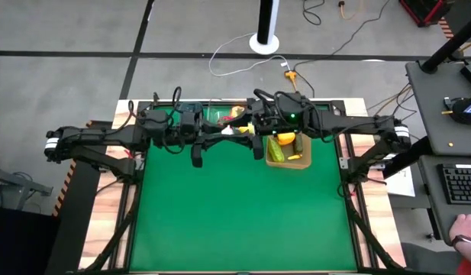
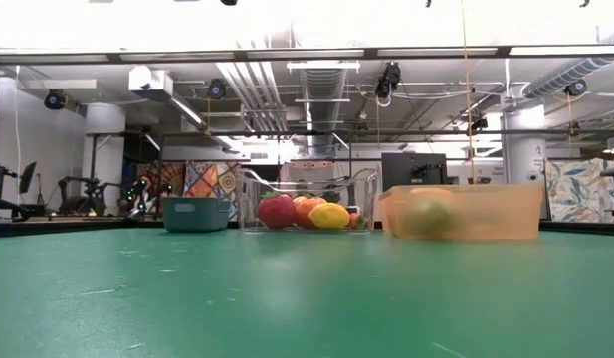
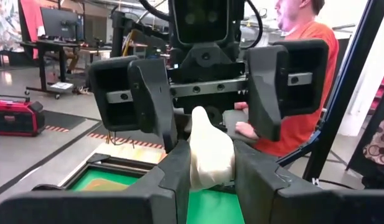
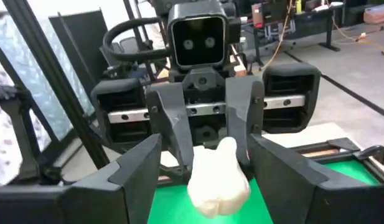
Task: Sort produce into baskets
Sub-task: Put the garlic into the blue bin
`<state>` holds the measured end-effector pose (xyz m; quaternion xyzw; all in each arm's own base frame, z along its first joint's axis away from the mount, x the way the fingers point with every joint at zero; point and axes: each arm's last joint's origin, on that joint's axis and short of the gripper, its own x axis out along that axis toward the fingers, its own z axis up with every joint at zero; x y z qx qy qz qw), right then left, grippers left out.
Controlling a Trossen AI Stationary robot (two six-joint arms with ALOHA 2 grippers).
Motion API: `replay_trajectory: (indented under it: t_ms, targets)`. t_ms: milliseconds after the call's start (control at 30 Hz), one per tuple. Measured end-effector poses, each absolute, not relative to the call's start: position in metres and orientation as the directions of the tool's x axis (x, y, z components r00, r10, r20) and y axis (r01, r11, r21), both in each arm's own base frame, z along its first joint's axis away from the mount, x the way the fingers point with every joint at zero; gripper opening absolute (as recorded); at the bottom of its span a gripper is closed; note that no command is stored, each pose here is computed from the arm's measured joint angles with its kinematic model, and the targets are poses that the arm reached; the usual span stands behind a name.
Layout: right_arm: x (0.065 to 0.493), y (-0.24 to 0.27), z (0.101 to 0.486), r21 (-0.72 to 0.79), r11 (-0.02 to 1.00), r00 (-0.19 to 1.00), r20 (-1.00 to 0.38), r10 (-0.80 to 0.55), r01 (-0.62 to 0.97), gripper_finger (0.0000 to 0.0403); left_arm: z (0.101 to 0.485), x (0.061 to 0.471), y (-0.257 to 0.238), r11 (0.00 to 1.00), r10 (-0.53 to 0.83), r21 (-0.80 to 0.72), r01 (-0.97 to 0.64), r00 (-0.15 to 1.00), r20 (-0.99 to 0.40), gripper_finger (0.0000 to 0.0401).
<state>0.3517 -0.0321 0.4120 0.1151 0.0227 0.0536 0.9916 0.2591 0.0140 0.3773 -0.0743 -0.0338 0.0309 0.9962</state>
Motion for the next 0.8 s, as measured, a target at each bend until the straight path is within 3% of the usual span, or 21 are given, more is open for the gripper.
replay_trajectory:
  t_ms: [433, 800]
  targets:
    - [0.3476, -0.0317, 0.4186, 0.260, 0.960, 0.994, -0.003, 0.109, -0.104, 0.0178, 0.3783, 0.2592, 0.0139, 0.988, 0.066, -0.147, -0.055, 0.995, 0.074, 0.0081]
    - [0.3476, -0.0320, 0.4181, 0.261, 0.960, 0.995, -0.008, 0.103, -0.098, 0.0108, 0.3793, 0.2593, 0.0137, 0.989, 0.064, -0.135, -0.052, 0.994, 0.085, 0.0081]
